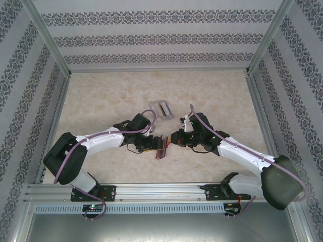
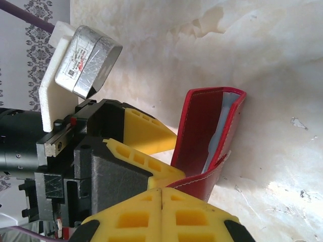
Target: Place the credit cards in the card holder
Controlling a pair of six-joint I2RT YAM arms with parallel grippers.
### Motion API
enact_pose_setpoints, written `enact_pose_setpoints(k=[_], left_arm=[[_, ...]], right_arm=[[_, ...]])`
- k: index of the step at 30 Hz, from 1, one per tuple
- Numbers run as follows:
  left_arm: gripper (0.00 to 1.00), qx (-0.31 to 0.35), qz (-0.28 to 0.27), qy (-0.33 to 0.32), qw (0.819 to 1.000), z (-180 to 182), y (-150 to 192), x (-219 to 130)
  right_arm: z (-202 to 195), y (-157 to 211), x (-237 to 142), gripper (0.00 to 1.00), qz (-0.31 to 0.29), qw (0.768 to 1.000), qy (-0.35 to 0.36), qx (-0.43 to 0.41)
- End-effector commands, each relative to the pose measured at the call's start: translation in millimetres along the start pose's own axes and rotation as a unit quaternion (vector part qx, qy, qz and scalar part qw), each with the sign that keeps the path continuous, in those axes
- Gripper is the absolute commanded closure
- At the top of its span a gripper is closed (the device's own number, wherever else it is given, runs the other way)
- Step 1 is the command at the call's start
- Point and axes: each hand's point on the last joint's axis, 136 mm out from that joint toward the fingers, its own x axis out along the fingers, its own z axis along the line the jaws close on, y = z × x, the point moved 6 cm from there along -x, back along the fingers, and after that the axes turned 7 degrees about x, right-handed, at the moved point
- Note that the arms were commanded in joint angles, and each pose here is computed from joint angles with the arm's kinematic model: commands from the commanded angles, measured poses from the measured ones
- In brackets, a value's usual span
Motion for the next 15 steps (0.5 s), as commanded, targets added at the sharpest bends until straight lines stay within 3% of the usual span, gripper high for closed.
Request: enact_pose_setpoints(k=[1, 7, 9, 12, 15], left_arm=[[0.39, 0.009, 0.002, -0.043, 0.999, 9, 1, -8], [0.68, 0.009, -0.004, -0.082, 0.997, 20, 1, -14], [0.79, 0.005, -0.009, -0.081, 0.997, 20, 2, -15], [1.00, -0.004, -0.016, -0.076, 0.997, 23, 3, -13], [1.00, -0.017, -0.017, -0.065, 0.998, 24, 4, -9]], right_arm=[[4, 0, 0, 1.00, 0.001, 1.000, -0.004, -0.002], [-18, -3, 2, 1.00, -0.003, 0.998, 0.062, -0.008], [-30, -5, 2, 0.75, -0.008, 0.995, 0.103, -0.007], [-47, -4, 8, 0.62, 0.004, 0.991, 0.137, -0.005], [-58, 0, 19, 0.52, 0.023, 0.990, 0.142, 0.006]])
